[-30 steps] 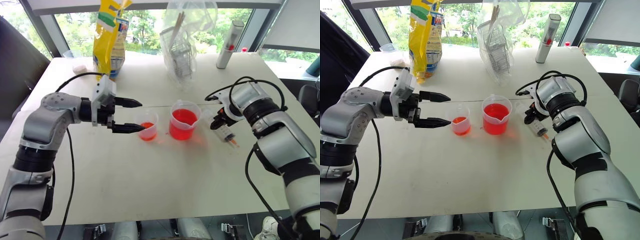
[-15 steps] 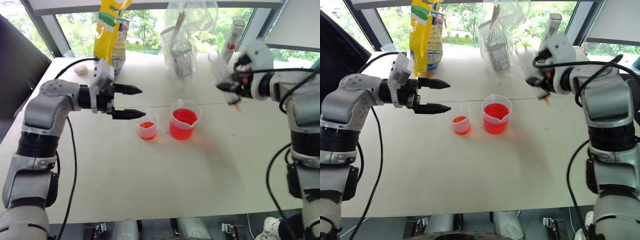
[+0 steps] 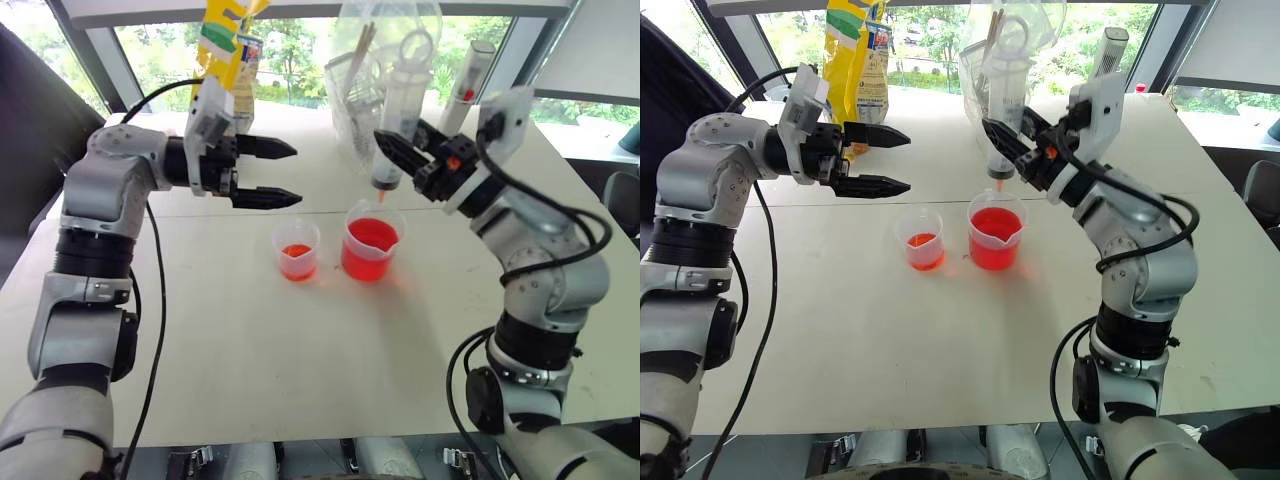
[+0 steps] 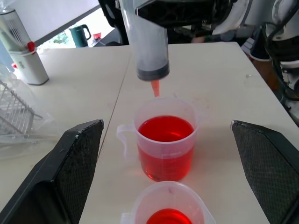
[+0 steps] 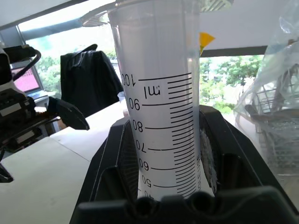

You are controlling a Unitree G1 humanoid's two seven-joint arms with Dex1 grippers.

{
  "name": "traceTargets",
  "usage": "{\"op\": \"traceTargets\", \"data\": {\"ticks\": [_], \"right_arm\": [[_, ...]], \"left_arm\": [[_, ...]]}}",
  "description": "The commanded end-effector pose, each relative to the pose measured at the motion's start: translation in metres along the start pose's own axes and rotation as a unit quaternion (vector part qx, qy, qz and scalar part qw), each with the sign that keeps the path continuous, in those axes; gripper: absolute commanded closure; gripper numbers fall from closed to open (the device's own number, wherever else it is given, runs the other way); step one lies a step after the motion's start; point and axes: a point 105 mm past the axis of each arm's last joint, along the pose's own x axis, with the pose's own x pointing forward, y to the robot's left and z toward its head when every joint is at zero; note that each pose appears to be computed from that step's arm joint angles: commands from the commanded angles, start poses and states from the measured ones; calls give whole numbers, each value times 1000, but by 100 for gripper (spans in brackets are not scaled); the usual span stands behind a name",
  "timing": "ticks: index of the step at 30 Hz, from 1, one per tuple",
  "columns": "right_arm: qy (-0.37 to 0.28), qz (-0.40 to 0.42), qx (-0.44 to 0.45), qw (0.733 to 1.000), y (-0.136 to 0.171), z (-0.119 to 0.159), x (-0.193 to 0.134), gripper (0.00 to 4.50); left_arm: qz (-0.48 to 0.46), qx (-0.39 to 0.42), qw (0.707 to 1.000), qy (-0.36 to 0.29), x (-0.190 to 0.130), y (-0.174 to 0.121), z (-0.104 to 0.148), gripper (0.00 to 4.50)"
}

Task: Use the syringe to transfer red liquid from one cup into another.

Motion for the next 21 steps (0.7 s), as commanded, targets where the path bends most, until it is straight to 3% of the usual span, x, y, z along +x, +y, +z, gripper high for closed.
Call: {"op": "traceTargets", "data": {"ticks": [1, 21], "right_arm": [[-31, -2, -9, 999, 3, -5, -4, 310], [0, -13, -22, 1000, 16, -64, -11, 310]], "left_arm": [[-6, 34, 999, -3, 0, 1, 19, 0], [-41, 50, 996, -62, 47, 14, 48, 0]]}}
